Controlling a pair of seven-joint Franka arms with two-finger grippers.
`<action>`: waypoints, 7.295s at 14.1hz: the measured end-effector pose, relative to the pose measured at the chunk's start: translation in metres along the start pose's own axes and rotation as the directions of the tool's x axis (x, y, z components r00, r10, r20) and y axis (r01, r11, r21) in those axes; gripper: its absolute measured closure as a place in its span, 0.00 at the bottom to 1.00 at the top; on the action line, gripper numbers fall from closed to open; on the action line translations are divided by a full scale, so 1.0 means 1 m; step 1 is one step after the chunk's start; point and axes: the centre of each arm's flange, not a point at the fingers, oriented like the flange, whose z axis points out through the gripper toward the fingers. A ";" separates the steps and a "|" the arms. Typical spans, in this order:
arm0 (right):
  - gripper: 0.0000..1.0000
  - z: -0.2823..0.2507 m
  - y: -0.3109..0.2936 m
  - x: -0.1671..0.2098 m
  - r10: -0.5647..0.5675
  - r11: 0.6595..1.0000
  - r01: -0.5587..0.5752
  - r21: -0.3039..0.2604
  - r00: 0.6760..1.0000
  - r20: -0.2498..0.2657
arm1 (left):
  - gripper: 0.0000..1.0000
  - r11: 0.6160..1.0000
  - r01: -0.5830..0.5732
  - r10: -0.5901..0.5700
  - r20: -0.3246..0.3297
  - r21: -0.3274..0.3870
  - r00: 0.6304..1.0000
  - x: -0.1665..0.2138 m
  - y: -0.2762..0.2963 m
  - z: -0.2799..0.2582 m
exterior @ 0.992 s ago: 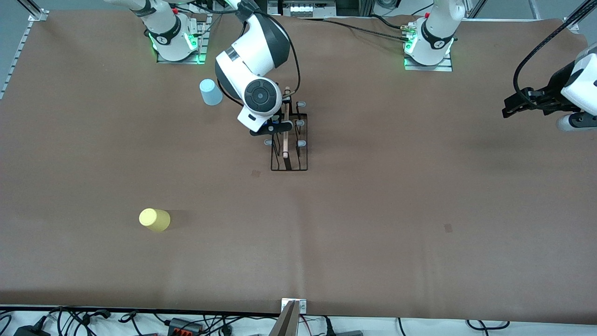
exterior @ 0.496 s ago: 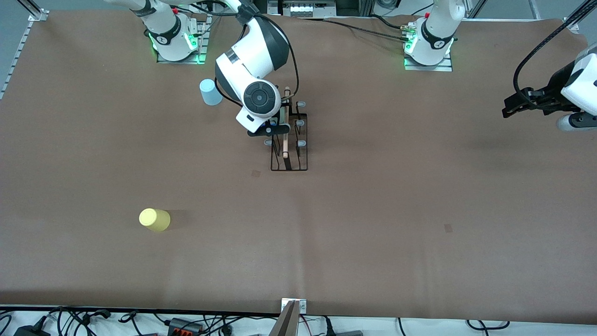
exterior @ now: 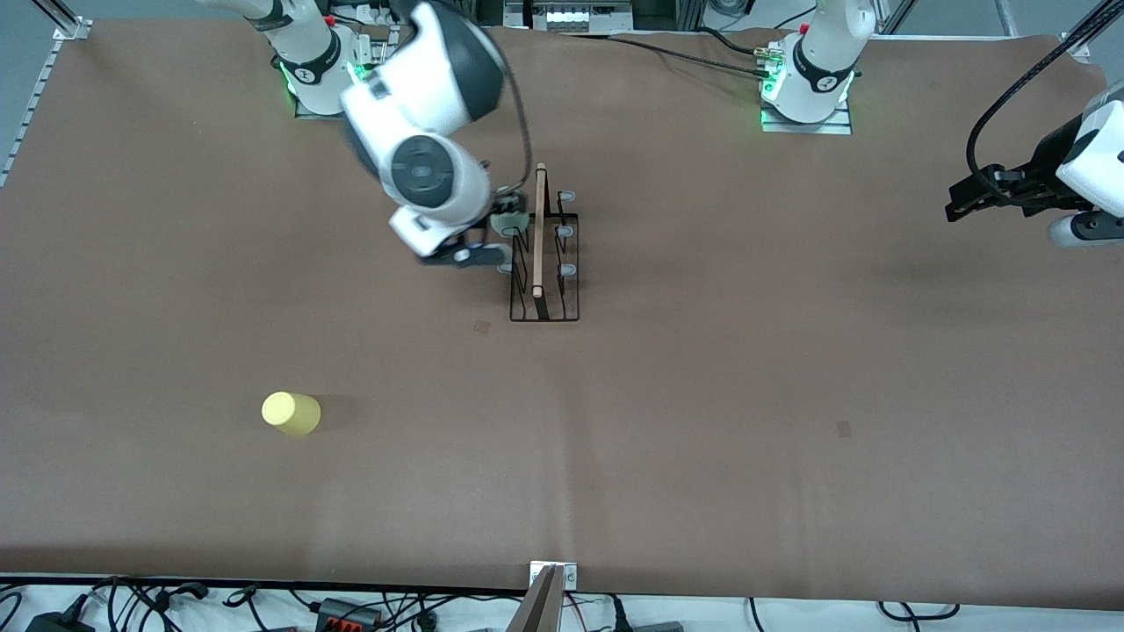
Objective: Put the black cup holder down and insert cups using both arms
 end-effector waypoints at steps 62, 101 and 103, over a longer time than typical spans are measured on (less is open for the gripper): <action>0.33 0.014 -0.031 0.082 -0.261 0.958 0.262 0.115 0.965 -0.024 | 0.00 1.000 0.000 0.000 -0.001 0.000 1.000 0.000 0.000 0.000; 0.00 -0.126 0.174 0.106 -0.013 0.999 0.001 -0.038 0.950 -0.313 | 0.00 1.000 0.000 0.000 0.000 0.000 1.000 0.000 0.000 0.000; 0.00 -0.145 0.207 0.109 0.025 0.999 -0.033 -0.020 0.942 -0.334 | 0.00 1.000 0.000 0.000 0.000 0.000 1.000 0.000 0.000 0.000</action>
